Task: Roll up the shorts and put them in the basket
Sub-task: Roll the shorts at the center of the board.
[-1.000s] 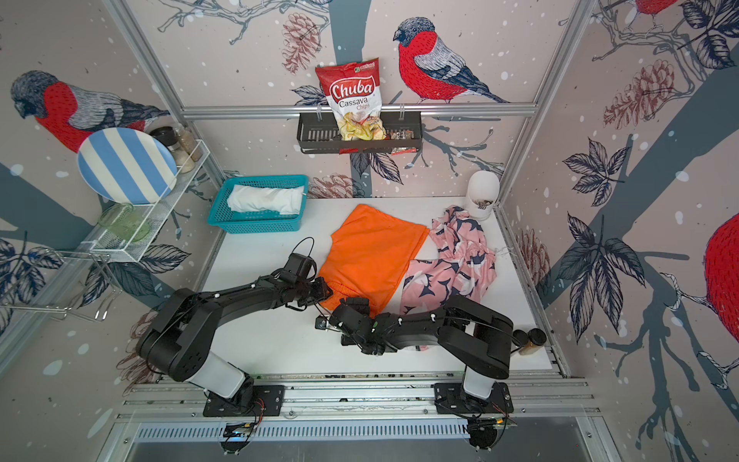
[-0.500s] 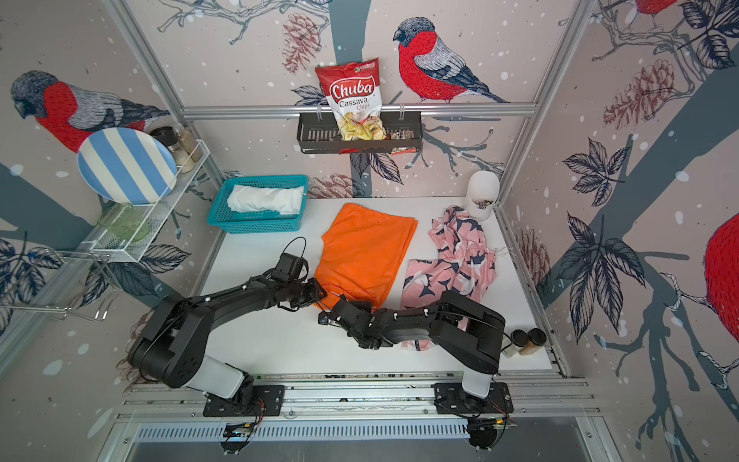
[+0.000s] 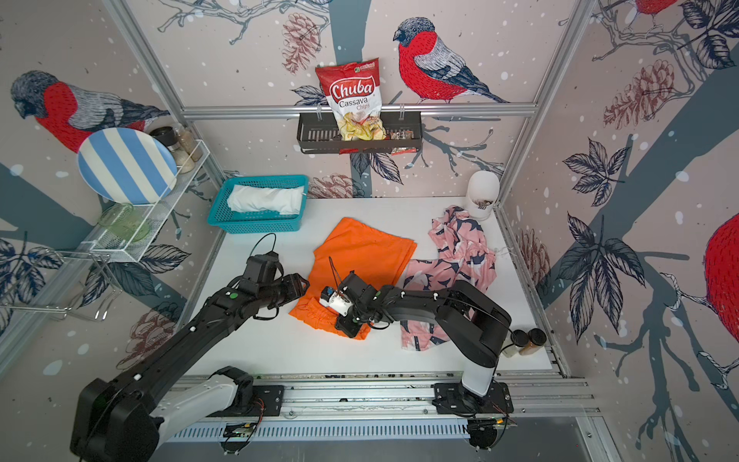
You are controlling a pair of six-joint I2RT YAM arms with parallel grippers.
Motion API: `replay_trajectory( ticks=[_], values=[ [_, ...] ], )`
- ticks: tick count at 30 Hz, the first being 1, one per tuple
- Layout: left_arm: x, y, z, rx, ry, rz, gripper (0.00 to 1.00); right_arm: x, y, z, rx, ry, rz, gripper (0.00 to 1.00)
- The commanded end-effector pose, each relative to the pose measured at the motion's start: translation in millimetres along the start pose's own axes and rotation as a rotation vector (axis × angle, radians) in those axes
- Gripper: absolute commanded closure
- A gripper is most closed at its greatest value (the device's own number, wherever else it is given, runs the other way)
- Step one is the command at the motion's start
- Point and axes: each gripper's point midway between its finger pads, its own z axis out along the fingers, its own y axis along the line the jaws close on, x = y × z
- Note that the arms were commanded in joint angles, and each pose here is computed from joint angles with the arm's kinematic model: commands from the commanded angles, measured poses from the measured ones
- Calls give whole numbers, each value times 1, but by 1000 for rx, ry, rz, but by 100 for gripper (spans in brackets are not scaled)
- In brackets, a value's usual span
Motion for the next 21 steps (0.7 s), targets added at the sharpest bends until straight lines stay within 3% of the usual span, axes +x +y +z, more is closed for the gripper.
replay_trajectory(
  ticks=[1,4,8,15,17,21],
  values=[
    [25,1,-3,66,66,-92,33,-10,18,-5,-279,-56,262,100],
    [42,1,3,128,104,-172,27,-9,5,-5,-331,-61,356,100],
    [57,3,15,170,146,-279,18,1,-4,2,-306,-16,366,100],
    [56,15,37,66,143,-352,13,14,-7,6,-244,38,319,97],
    [58,15,47,50,177,-336,23,14,-8,4,-219,36,304,92],
    [65,28,61,-41,236,-288,56,8,-12,-2,-112,18,237,84]
  ],
)
